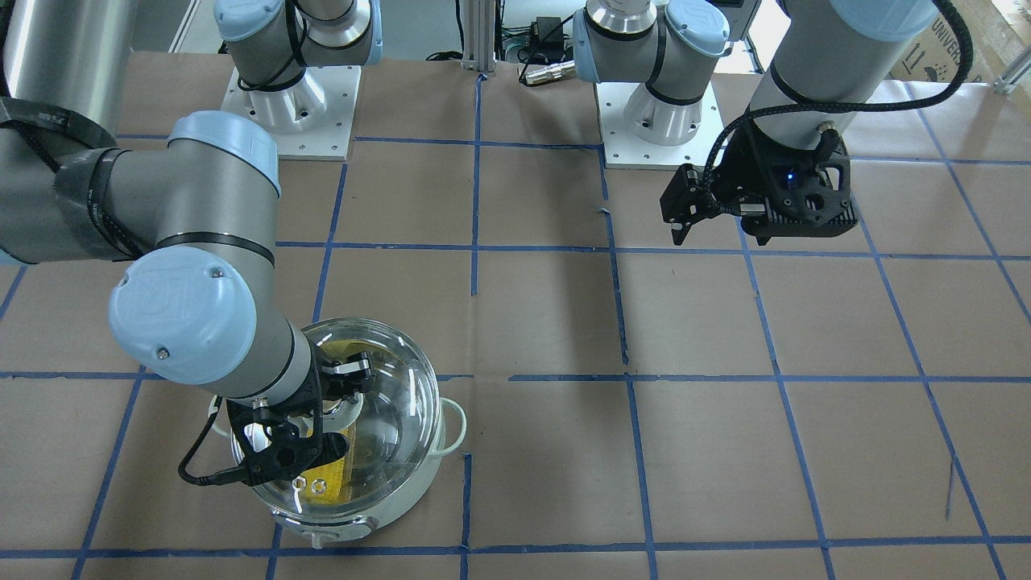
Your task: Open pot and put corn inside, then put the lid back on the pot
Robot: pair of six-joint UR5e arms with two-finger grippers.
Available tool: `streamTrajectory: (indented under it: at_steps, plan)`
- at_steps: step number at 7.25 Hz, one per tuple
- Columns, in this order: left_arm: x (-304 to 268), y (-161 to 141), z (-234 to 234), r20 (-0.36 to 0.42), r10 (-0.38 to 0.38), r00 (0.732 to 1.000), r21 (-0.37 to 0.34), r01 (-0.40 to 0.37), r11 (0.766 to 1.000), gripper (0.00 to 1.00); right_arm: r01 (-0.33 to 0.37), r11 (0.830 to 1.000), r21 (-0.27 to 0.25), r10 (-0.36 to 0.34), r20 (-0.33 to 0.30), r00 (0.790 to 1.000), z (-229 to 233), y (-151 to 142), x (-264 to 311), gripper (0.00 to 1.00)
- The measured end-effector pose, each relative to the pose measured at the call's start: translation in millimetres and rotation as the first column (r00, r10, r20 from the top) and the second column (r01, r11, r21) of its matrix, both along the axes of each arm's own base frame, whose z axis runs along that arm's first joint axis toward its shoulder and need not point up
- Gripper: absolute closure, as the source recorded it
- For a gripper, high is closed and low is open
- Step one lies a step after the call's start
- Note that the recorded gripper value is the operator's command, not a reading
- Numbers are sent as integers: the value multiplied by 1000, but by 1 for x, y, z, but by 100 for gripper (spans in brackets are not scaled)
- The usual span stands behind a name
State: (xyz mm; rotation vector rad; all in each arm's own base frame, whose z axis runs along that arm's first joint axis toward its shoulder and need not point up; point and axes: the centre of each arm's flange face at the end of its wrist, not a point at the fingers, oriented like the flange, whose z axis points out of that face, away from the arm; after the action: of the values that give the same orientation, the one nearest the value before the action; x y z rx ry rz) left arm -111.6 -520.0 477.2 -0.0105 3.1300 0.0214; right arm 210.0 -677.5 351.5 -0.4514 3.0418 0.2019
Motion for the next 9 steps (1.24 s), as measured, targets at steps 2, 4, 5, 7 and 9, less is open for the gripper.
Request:
streamTrajectory:
  at_steps: [2, 4, 5, 7, 9]
  plan:
    - [0, 0, 1, -2, 0, 1000, -1, 0, 1000, 0, 3, 1000, -15, -3, -3, 1000, 0, -1, 0, 18]
    - [0, 0, 1, -2, 0, 1000, -1, 0, 1000, 0, 11, 1000, -23, -11, -3, 1000, 2, 0, 0, 17]
    - [0, 0, 1, -1, 0, 1000, -1, 0, 1000, 0, 15, 1000, -27, -15, -2, 1000, 4, 1, 0, 15]
    - [0, 0, 1, -1, 0, 1000, -2, 0, 1000, 0, 19, 997, -69, -19, -1, 1000, 39, 13, -4, 3]
    - [0, 1, 2, 1, 0, 1000, -4, 0, 1000, 0, 28, 996, -81, -29, -14, 999, 101, 61, -22, 0]
